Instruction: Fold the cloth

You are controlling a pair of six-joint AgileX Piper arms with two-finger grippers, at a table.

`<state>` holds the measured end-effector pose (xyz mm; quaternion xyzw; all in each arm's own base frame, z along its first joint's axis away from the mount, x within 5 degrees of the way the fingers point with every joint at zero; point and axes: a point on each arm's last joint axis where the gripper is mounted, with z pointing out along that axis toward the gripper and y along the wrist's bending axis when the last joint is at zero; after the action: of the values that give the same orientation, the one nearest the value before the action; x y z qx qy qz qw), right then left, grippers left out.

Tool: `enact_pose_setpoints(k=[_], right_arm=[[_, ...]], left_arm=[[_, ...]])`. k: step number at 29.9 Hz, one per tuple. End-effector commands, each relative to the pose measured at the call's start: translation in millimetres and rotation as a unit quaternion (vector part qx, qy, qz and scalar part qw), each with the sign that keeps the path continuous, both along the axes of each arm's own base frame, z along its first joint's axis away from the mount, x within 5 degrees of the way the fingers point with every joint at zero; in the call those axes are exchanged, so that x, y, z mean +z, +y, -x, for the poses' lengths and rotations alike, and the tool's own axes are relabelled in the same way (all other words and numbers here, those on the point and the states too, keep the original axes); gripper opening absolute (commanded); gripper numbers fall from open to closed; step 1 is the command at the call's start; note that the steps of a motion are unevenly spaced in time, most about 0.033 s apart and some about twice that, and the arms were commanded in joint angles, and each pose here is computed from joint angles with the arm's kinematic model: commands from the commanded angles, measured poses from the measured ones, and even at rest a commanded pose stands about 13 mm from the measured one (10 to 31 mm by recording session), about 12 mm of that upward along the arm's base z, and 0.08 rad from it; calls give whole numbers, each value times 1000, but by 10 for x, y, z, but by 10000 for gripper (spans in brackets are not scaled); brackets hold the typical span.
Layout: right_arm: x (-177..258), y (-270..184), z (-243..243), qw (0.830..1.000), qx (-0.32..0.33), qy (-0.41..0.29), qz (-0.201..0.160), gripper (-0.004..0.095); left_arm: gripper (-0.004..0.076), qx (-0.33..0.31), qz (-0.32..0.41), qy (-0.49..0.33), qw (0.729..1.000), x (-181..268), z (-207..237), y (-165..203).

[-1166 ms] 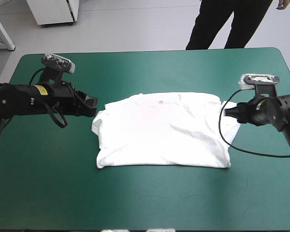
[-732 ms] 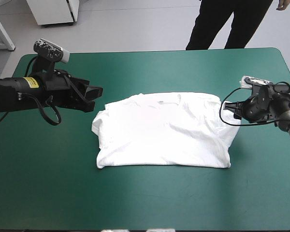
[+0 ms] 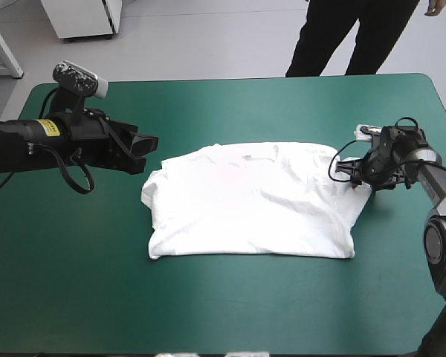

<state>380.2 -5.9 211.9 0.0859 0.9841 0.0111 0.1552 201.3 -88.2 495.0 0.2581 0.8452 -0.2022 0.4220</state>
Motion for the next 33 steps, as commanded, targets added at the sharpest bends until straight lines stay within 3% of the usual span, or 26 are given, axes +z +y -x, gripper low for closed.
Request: enact_pose_setpoints(k=[1, 7, 12, 19, 26, 33], right_arm=[[79, -32, -9, 1000, 5, -4, 3, 349], [78, -26, -7, 1000, 12, 2, 2, -19], [311, 10, -23, 1000, 22, -9, -12, -13], [787, 385, 5, 991, 96, -42, -85, -13], [790, 888, 33, 981, 165, -48, -86, -13], [509, 1153, -62, 977, 199, -34, -72, -13]], left_arm=[[359, -5, 33, -40, 999, 178, 111, -9], [359, -5, 33, -40, 999, 178, 111, -9], [359, -9, 28, -31, 999, 162, 123, -9], [352, -9, 24, -28, 999, 155, 125, -5], [349, -9, 24, -28, 999, 155, 126, -6], [349, -9, 23, -28, 999, 154, 125, -4]])
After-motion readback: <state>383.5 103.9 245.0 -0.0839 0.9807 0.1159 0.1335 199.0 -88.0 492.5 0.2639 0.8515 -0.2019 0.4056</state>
